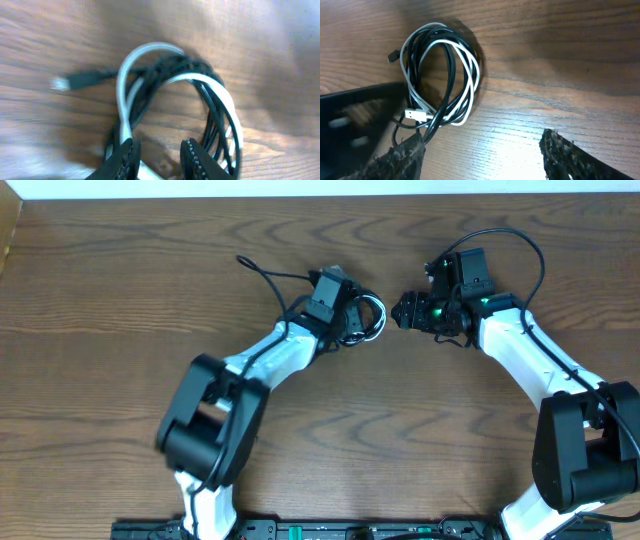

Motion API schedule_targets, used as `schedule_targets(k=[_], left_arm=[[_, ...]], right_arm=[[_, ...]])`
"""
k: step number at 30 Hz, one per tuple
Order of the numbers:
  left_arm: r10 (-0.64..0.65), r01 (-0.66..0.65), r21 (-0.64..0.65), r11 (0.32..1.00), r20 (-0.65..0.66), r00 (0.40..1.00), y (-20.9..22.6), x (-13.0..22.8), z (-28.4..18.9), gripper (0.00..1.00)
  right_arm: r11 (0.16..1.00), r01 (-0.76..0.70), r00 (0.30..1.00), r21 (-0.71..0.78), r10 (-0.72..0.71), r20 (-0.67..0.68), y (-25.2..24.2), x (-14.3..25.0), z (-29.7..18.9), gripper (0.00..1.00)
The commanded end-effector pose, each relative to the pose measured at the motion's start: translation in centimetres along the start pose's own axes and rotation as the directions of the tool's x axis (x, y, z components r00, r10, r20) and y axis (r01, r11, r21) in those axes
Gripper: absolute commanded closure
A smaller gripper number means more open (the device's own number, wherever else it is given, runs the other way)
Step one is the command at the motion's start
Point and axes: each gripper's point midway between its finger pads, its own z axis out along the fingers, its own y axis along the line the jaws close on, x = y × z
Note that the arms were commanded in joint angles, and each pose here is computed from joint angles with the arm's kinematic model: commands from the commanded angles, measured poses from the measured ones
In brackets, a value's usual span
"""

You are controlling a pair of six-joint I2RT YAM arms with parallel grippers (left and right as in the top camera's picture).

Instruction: Untangle cables

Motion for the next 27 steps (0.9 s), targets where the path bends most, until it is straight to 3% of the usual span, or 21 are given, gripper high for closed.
schedule_targets(k=[1, 11, 27], left_arm=[[0.019, -0.012, -0.077, 0.997, 0.094, 0.995, 0.8, -2.5, -2.0, 0.69], [0.016, -0.017, -0.160, 0.987, -0.010, 1.000, 3.6, 1.3, 2.1, 0.68], [0.043, -0.054, -0.173, 0.984, -0.065, 0.997, 3.6, 4.1, 4.1, 0.69]], right_arm=[[1.000, 0.010, 1.000, 0.011, -0.010, -0.005, -0.1, 0.1, 0.3, 0.29], [1.000, 0.018, 1.000, 0.012, -0.018, -0.008, -0.1, 0.2, 0.3, 0.28], [1.000, 0.022, 1.000, 0.017, -0.022, -0.023, -0.4, 0.5, 0.6, 0.27]])
